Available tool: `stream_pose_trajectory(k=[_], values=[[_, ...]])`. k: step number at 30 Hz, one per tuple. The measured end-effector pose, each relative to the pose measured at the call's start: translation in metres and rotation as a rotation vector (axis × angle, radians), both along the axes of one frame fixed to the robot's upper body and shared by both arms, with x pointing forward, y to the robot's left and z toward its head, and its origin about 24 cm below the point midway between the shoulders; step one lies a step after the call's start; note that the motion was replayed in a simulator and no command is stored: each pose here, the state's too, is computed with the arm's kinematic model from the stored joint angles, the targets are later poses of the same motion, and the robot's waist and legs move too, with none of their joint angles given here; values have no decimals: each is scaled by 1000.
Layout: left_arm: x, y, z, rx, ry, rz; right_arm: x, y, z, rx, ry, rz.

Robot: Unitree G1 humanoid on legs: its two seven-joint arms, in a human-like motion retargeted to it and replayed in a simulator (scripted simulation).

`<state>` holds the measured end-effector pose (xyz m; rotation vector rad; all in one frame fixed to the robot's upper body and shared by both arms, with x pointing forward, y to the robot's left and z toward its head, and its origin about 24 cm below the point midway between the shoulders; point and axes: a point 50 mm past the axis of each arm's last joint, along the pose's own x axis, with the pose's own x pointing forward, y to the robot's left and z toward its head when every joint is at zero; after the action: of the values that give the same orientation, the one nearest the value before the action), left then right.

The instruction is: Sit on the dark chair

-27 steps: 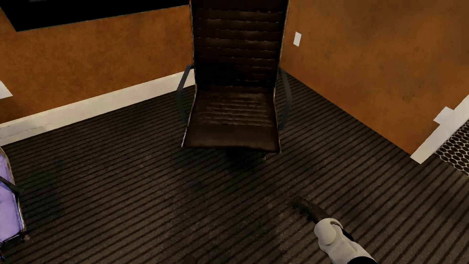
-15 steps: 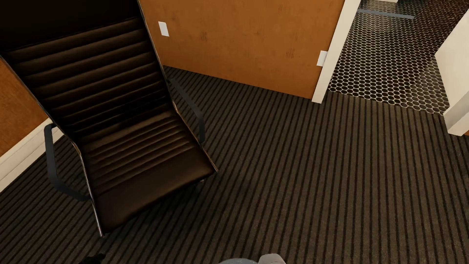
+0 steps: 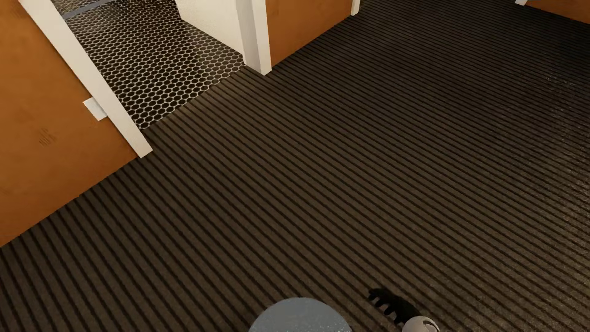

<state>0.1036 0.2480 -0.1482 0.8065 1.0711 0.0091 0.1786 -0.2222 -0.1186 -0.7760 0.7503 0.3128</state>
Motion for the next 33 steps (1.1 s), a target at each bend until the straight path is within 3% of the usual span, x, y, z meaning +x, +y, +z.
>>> stream_pose_trajectory(k=[1, 2, 3, 6, 7, 8, 9, 12, 14, 15, 19, 22, 23, 24, 28, 33], values=[[2, -7, -1, 6, -21, -17, 16, 21, 8, 13, -60, 131], [-2, -6, -1, 43, 6, 27, 20, 42, 10, 98, -17, 227], [5, -5, 1, 40, -19, 22, 29, 62, 16, 127, -25, 357], [35, 9, 19, 79, -168, -84, 52, 95, 32, 131, -160, 390], [40, 12, 24, 138, -157, -96, 51, 88, 29, 81, -157, 293], [45, 5, 23, 120, -171, -86, 50, 78, 30, 72, -187, 269], [52, 10, 27, 150, -185, -58, 46, 70, 27, 35, -184, 240], [56, 9, 29, 147, -241, 40, 49, 33, 25, -94, -160, 166], [69, 21, 38, 162, -215, -17, 61, 13, 36, -96, -195, 69], [82, 25, 50, 136, -298, -71, 67, 7, 41, -107, -225, 35], [114, 33, 79, 183, -412, -145, 89, -23, 66, -165, -296, -70], [128, 39, 94, 263, -486, -125, 101, -27, 78, -164, -313, -70], [131, 34, 96, 247, -518, -131, 100, -25, 79, -133, -336, -76], [137, 40, 103, 302, -539, -126, 100, -23, 79, -128, -341, -72], [147, 39, 108, 290, -549, -92, 82, -7, 58, -75, -311, -97], [127, 31, 78, 289, -393, -123, 40, 2, 15, -95, -102, -118]])
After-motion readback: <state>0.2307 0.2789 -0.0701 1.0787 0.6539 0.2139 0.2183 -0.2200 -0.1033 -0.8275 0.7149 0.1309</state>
